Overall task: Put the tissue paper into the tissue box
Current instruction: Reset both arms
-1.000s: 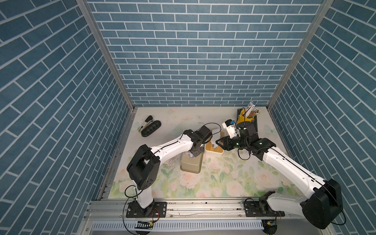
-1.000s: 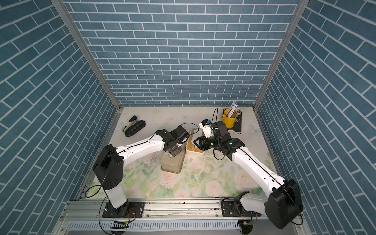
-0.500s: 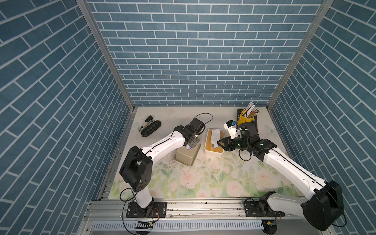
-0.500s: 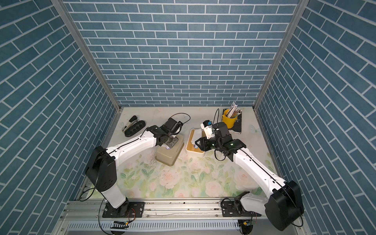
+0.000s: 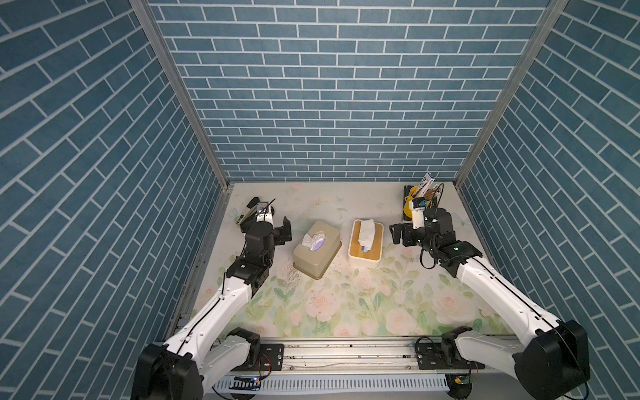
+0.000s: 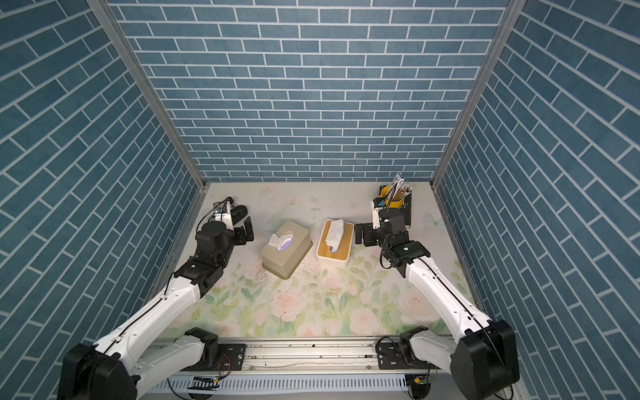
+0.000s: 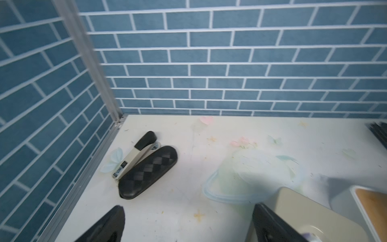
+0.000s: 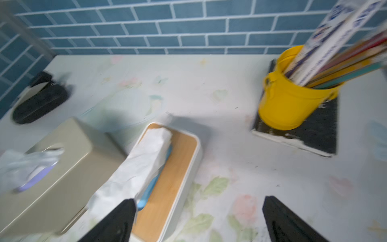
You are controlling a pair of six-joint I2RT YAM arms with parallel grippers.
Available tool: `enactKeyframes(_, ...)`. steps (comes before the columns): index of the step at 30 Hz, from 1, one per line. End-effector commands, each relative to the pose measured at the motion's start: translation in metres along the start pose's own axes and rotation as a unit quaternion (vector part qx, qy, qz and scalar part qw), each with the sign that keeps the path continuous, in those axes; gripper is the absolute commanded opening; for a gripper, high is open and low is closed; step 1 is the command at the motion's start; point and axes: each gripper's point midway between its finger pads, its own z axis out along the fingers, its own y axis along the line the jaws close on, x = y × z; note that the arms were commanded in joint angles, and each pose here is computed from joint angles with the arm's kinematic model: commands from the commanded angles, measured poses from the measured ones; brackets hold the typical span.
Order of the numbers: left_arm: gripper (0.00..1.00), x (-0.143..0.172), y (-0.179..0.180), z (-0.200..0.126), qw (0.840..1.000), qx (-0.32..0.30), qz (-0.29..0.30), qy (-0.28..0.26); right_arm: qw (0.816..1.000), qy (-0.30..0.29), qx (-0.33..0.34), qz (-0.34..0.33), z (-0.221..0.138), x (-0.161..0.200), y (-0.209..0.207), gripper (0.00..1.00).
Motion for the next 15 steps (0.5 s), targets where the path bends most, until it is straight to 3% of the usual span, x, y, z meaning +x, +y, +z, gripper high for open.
enactKeyframes(1,1.0,0.0,0.028,-0.003,0.995,-0.065,-0.032,-0.062,0.993,-0.036,0.11,0.001,0.011,-0.004,-0.056,1.0)
enactKeyframes(7,1.0,0.033,0.065,-0.003,0.99,-0.114,-0.018,-0.078,0.985,-0.065,0.159,0.015,0.026,0.025,-0.112,1.0)
enactKeyframes(11,1.0,0.05,0.067,0.001,0.99,-0.093,-0.012,-0.108,0.982,-0.111,0.151,-0.034,0.031,0.045,-0.12,1.0)
enactKeyframes(15,1.0,0.063,0.057,0.02,0.992,-0.063,0.012,-0.108,0.964,-0.2,0.167,-0.049,0.016,0.047,-0.126,1.0)
